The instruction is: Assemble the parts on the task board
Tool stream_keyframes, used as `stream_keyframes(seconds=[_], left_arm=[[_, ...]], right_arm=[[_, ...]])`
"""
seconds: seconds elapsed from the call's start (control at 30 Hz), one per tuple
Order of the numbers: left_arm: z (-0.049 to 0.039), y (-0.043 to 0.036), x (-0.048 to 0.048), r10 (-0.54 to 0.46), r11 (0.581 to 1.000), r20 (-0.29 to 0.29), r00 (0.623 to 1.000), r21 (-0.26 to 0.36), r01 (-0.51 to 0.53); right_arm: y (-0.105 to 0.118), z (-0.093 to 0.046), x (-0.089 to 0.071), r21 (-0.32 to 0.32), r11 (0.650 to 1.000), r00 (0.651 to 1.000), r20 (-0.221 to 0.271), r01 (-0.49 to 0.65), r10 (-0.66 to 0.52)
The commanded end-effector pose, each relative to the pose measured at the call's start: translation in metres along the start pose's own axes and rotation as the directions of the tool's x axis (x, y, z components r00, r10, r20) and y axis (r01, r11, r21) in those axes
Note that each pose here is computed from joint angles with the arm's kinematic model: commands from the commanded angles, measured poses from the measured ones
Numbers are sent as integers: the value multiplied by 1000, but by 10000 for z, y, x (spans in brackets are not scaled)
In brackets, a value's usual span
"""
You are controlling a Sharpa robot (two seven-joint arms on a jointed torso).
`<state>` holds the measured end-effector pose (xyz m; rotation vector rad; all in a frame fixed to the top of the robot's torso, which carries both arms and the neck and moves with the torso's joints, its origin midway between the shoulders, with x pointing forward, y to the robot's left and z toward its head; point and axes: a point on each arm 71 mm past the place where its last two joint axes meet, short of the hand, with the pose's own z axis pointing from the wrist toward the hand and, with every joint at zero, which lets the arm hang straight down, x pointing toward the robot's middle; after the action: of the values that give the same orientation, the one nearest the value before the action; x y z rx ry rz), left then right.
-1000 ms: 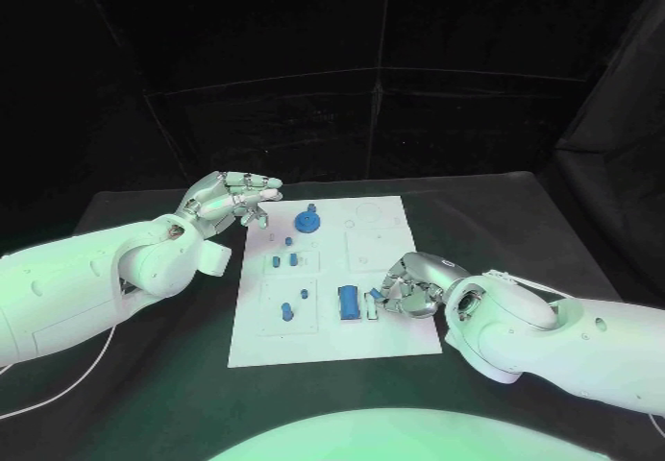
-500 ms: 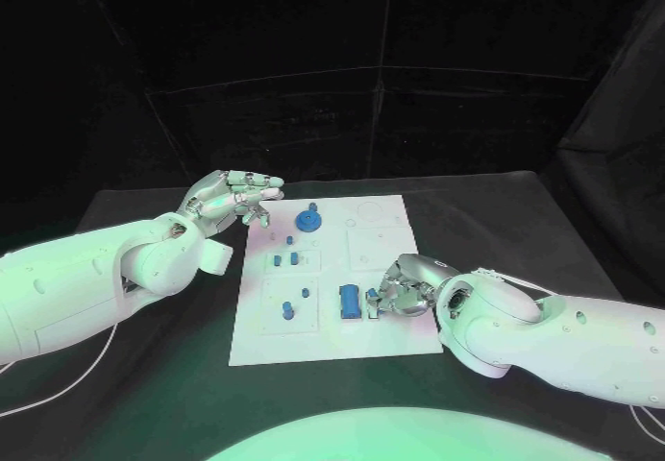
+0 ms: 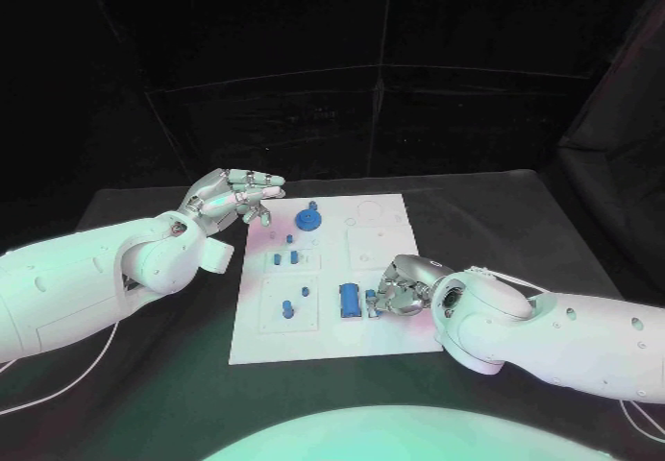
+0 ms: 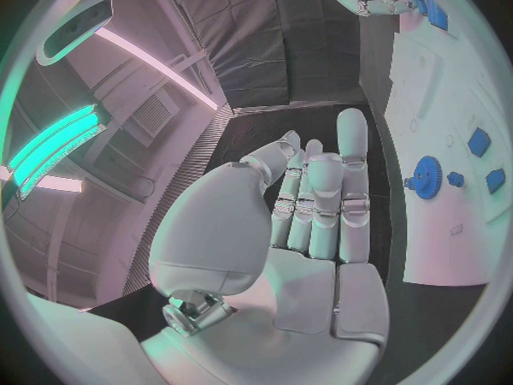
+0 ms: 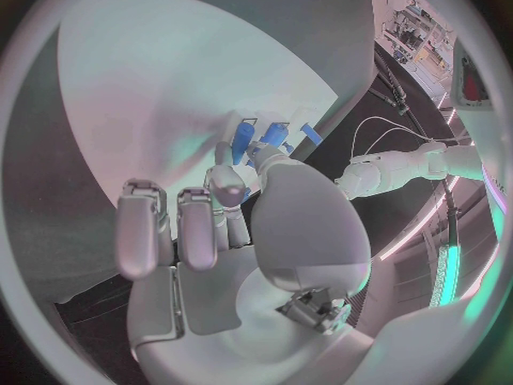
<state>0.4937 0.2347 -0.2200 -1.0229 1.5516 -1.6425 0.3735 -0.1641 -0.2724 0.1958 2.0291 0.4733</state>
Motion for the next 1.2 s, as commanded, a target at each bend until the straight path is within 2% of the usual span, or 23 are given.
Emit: stream_keyframes(seconds=[0.03,0.57,0.93,1.1,1.2], left_arm=[[8,-9,18,-10,1000,-13,1000,3,10],[9,-6,25,-13,1000,-19,1000,-1,13],[6,-6,20,-12,1000,-17,1000,-2,12],[3,-8,12,-10,1000,-13,1000,1,10],[0,-10,1,-7,1000,-7,1000,3,7]], right_arm=[[9,8,17,8,1000,1000,-22,15,-14],[-6,33,-9,23,999,1000,17,25,-25],[-22,-18,-45,-18,1000,999,37,14,-14],[-78,-61,-103,-64,996,996,64,-57,61],[-197,-70,-153,-42,984,983,56,-173,175]])
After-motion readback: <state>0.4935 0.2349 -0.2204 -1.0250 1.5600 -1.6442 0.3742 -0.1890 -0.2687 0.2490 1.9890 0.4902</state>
